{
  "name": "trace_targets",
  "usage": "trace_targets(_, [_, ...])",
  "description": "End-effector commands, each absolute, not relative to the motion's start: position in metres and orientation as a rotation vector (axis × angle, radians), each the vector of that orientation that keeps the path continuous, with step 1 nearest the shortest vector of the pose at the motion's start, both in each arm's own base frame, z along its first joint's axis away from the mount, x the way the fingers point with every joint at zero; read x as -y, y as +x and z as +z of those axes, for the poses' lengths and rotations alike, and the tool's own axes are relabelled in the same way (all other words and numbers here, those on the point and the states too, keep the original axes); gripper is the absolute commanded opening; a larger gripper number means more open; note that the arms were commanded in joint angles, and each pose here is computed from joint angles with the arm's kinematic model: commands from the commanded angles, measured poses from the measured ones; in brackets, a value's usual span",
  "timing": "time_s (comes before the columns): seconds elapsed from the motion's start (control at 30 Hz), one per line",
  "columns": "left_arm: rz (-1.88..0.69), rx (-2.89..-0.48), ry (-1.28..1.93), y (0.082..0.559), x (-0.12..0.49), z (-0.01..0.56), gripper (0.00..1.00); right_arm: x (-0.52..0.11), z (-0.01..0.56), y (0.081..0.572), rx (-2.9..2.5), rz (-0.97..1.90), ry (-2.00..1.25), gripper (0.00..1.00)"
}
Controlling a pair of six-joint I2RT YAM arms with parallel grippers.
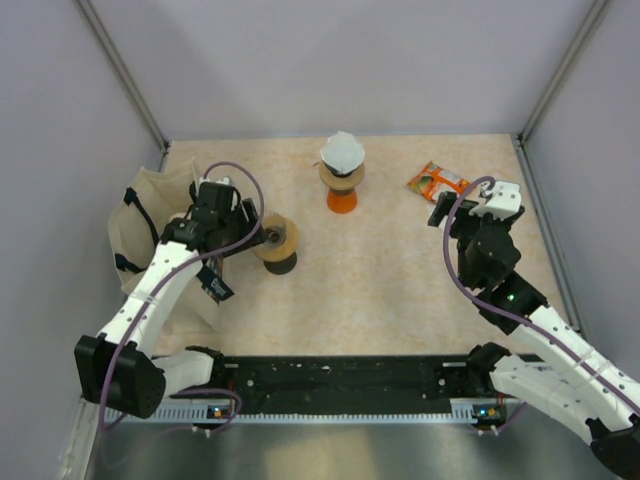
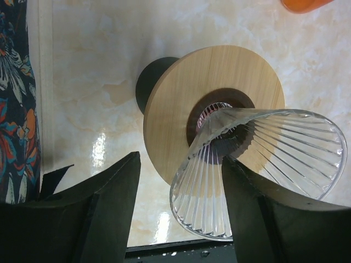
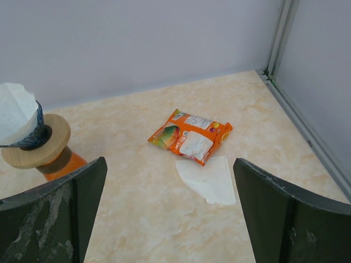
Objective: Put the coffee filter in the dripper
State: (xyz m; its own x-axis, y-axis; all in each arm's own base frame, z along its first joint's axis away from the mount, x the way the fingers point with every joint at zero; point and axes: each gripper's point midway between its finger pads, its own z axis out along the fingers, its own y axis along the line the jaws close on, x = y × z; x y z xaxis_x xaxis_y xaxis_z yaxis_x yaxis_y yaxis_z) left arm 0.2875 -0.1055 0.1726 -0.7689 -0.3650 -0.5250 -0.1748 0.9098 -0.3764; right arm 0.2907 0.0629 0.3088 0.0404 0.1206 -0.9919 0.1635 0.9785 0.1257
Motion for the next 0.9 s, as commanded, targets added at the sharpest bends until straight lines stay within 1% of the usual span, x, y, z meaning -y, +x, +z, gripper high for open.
trace_targets(0.0, [-0.394,-2.398,-0.366,0.297,0.103,0.196,0.73,-0.063,0.314,0.291,-1.521,-0.025,0.221,0.99])
trace_targets(0.03, [-0.394,-2.391,-0.361,0.297,0.102,0.198,0.80,-0.063,0.313,0.291,-1.522,-0.026,0.221,0.99])
trace_targets(0.07, [-0.360,-2.375,-0.368,0.299,0.097,0.201,0.91,-0.064,0.313,0.291,-1.522,-0.026,0.218,0.99])
trace_targets(0.1, [-0.354,-2.368,-0.362,0.299,0.096,0.202,0.98,-0.063,0.313,0.291,-1.522,-0.028,0.223,0.99])
trace_targets(0.23, [-0.351,-2.356,-0.349,0.305,0.097,0.208,0.99,-0.063,0.312,0.291,-1.524,-0.031,0.218,0.99])
trace_targets(0.6, [-0.366,-2.398,-0.343,0.326,0.107,0.194,0.99,-0.063,0.309,0.291,-1.529,-0.038,0.216,0.99])
trace_targets(0.67, [-0.415,-2.404,-0.329,0.327,0.115,0.195,0.99,-0.063,0.310,0.291,-1.527,-0.037,0.217,0.99])
trace_targets(0.87, [-0.404,-2.393,-0.331,0.330,0.114,0.196,0.99,-0.064,0.310,0.291,-1.527,-0.034,0.213,0.99])
